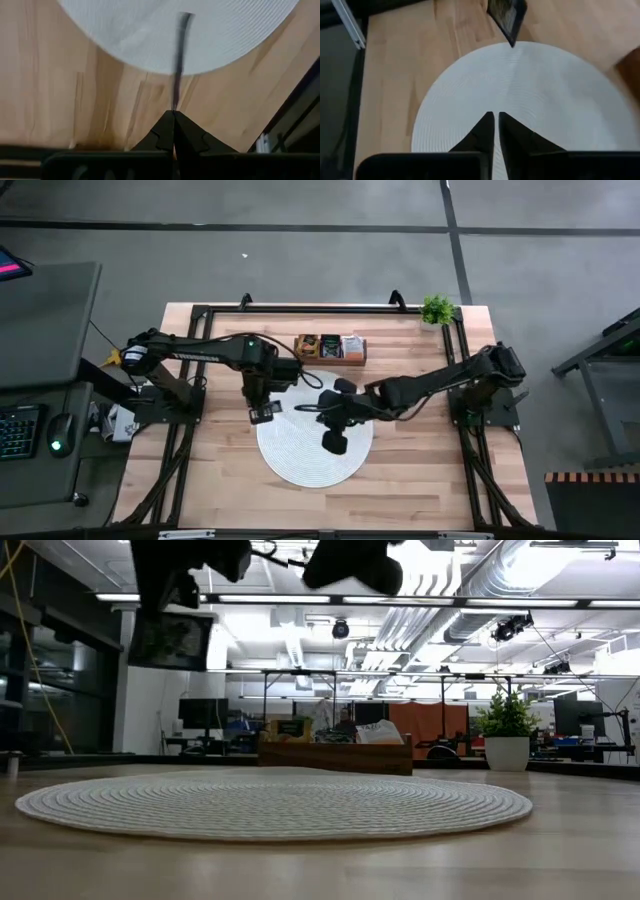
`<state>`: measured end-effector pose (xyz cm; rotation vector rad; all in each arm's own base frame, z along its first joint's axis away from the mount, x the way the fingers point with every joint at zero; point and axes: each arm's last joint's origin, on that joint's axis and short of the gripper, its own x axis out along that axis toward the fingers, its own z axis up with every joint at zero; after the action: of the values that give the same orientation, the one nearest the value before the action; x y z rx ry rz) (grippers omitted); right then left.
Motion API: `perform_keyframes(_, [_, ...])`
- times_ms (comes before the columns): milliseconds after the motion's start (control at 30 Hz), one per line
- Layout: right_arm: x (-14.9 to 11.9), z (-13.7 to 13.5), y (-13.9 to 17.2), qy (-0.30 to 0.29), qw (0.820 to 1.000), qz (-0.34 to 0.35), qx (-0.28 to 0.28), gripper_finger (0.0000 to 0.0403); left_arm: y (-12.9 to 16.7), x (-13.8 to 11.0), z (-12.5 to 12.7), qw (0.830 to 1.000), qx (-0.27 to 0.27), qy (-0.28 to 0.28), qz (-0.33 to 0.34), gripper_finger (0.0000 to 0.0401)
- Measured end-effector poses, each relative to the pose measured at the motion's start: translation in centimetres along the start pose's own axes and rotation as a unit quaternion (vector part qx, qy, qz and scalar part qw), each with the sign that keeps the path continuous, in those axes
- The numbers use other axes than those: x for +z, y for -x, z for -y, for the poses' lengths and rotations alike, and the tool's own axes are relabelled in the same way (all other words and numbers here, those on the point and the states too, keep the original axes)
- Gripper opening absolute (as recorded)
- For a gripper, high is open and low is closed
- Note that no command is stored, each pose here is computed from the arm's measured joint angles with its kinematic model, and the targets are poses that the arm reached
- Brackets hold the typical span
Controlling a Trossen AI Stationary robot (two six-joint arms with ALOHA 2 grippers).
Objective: Pick & Place Tea
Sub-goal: Put the black tea bag into the middle section of the wooden organizer
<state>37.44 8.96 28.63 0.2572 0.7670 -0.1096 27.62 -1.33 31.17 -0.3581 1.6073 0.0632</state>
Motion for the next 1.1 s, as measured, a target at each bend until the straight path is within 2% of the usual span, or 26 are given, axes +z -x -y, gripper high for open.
perform_keyframes(100, [-1.2,0.3,-1.6,-0.021,0.999,0.026,0.03,0.0048,0.2,-0.5,-0.1,1.0,0.014,-0.003,-0.024,0.0])
perform_keyframes(267, [-3.1,1.1,-3.6,-0.055,0.991,0.065,0.102,0.0105,2.3,-0.4,0.8,0.999,-0.003,-0.036,0.018,0.0])
perform_keyframes(367, [-4.1,1.7,-4.3,-0.074,0.988,0.08,0.111,0.0133,3.8,-0.3,1.6,0.998,0.0,-0.051,0.048,0.0])
perform_keyframes(467, [-4.5,2.0,-4.6,-0.068,0.988,0.094,0.102,0.0149,3.9,0.7,2.1,0.997,0.006,-0.052,0.061,0.0])
perform_keyframes(667, [-3.1,1.8,-4.1,-0.039,0.987,0.11,0.107,0.0154,3.8,0.6,3.1,0.997,-0.006,-0.06,0.054,0.0])
perform_keyframes(867, [-1.5,2.7,-3.5,-0.036,0.989,0.12,0.073,0.0154,2.1,1.2,4.9,0.996,-0.002,-0.083,0.027,0.0])
perform_keyframes(967, [-0.7,3.2,-3.2,-0.04,0.987,0.134,0.076,0.0154,2.3,0.6,5.5,0.996,-0.001,-0.087,0.024,0.0])
perform_keyframes(1100, [0.1,3.6,-2.9,-0.038,0.985,0.147,0.078,0.0154,1.6,1.2,5.6,0.997,0.003,-0.077,0.019,0.0])
